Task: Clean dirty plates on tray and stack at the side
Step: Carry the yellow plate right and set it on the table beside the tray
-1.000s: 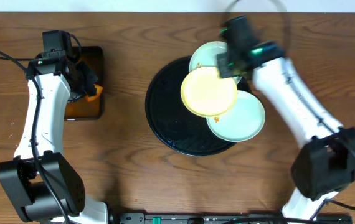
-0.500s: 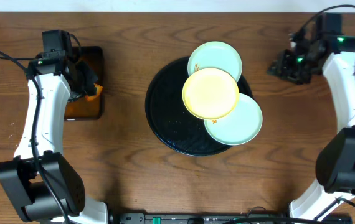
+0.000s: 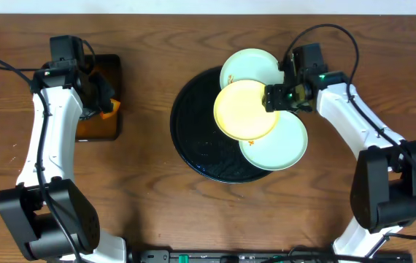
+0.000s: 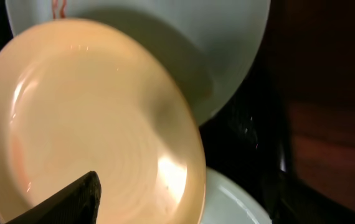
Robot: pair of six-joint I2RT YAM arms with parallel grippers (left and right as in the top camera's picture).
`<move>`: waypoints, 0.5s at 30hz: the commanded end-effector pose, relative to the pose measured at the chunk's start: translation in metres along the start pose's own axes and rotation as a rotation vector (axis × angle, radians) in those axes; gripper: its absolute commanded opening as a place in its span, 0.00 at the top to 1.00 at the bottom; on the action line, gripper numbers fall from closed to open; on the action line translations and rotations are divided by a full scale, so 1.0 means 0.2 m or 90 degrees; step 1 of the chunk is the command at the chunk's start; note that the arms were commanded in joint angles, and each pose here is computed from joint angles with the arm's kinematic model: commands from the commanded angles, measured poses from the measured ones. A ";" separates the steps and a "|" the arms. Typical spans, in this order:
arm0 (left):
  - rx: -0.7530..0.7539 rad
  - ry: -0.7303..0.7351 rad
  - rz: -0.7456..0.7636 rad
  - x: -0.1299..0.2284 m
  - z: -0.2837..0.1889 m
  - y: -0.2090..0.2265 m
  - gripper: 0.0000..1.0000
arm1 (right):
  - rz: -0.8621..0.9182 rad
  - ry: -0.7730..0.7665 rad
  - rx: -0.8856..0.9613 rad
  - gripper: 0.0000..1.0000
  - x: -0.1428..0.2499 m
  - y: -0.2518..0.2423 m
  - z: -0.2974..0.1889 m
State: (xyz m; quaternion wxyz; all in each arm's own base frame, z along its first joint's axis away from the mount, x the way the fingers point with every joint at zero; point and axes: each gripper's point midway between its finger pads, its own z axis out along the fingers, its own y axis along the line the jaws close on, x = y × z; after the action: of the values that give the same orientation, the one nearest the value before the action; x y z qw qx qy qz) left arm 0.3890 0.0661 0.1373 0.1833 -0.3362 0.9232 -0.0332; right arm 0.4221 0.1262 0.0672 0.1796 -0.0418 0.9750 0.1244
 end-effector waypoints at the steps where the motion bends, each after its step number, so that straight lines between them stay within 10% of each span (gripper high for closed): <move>1: -0.002 0.010 0.010 0.02 0.02 0.01 0.92 | -0.021 -0.005 0.028 0.19 -0.01 -0.01 0.06; 9: -0.002 0.011 0.010 0.02 0.02 0.01 0.92 | -0.033 0.039 0.028 0.25 0.08 0.02 0.23; 15: -0.002 0.011 0.010 0.02 0.02 0.01 0.92 | -0.036 0.029 0.026 0.73 0.06 0.03 0.23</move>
State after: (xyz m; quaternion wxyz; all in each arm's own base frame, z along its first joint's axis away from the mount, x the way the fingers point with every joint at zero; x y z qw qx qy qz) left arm 0.3889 0.0661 0.1372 0.1831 -0.3360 0.9233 -0.0332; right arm 0.4261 0.1436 0.0257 0.1623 -0.0637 0.9788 0.1080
